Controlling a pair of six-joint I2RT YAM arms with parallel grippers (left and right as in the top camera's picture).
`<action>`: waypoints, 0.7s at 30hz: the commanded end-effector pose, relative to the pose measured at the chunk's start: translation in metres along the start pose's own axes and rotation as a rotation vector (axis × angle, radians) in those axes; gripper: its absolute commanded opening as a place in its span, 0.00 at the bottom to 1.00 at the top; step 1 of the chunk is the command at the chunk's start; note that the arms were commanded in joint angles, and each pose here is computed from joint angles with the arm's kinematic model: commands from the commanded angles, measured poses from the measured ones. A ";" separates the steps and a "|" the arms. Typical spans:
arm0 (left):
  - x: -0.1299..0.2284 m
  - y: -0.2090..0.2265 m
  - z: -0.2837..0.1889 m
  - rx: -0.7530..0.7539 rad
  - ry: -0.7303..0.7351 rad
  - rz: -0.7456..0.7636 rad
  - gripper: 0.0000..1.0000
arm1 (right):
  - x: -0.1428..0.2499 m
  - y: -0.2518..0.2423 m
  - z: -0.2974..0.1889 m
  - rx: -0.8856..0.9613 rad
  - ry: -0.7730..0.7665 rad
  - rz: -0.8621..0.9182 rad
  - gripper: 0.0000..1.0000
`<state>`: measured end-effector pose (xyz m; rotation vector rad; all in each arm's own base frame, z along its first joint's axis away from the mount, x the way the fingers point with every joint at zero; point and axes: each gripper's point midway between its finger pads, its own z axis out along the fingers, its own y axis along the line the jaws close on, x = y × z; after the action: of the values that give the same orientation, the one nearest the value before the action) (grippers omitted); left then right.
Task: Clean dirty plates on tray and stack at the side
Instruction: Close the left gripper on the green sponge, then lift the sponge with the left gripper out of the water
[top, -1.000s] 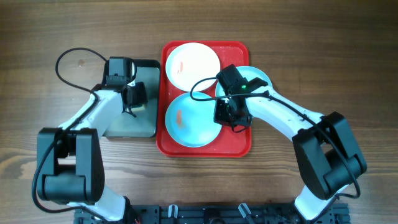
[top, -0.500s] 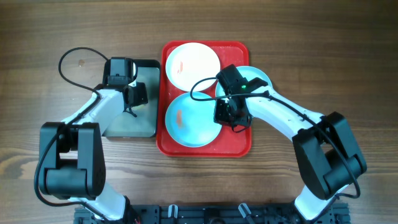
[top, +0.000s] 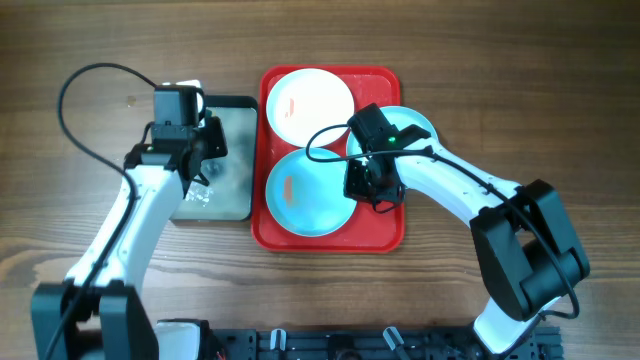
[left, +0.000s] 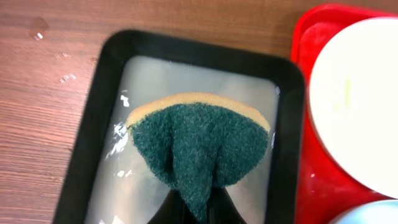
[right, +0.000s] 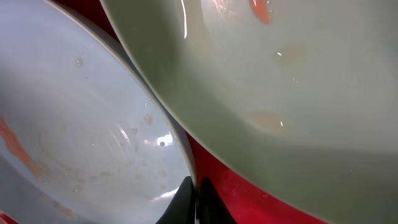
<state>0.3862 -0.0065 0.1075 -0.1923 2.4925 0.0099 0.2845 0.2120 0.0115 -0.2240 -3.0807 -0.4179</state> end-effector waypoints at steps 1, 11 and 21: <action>0.002 0.004 -0.006 -0.018 0.006 0.001 0.04 | 0.003 -0.005 0.007 0.014 0.019 0.024 0.04; 0.017 0.007 -0.007 -0.036 0.067 -0.153 0.04 | 0.003 -0.005 0.007 0.013 0.017 -0.002 0.04; 0.018 0.009 -0.007 -0.049 0.069 -0.146 0.04 | 0.003 -0.005 0.007 0.013 0.018 -0.001 0.04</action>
<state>0.3677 -0.0046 0.1005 -0.3670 2.5484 -0.0211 0.2851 0.2124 0.0116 -0.2171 -3.0839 -0.4210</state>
